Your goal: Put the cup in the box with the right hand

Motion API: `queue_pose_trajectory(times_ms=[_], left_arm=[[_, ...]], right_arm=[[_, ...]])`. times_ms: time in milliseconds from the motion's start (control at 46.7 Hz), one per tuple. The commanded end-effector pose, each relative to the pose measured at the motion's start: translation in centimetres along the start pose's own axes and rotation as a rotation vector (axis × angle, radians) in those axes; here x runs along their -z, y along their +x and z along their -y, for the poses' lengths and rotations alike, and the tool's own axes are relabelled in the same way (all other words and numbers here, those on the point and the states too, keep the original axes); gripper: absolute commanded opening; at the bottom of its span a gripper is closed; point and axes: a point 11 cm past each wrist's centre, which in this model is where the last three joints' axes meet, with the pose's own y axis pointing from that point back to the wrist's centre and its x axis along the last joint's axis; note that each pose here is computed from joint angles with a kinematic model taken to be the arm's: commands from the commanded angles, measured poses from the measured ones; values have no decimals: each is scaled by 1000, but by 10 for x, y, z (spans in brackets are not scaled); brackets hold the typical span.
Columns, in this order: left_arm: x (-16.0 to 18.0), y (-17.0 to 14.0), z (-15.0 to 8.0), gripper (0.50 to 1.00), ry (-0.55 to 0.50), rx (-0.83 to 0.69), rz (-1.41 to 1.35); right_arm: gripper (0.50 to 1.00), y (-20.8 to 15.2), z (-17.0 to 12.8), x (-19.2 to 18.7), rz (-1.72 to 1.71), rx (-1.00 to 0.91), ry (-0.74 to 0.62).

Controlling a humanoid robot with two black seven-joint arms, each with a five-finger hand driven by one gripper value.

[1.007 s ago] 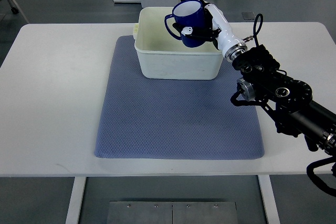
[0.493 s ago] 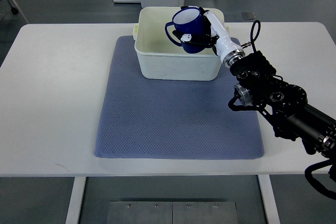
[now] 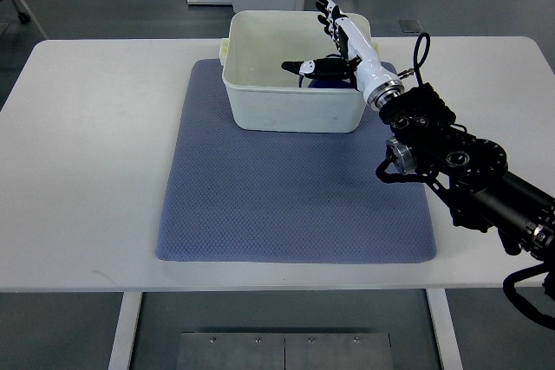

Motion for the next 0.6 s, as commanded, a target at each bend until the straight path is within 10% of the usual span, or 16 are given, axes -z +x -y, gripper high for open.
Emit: queue_pose_trajectory(times_ms=[0, 579], left_arm=[[1, 0, 0, 1000, 1, 0, 2], [1, 0, 0, 1000, 1, 0, 2]], right_arm=[[998, 0, 0, 0, 1, 0, 0], [998, 25, 6, 37, -14, -3, 57]])
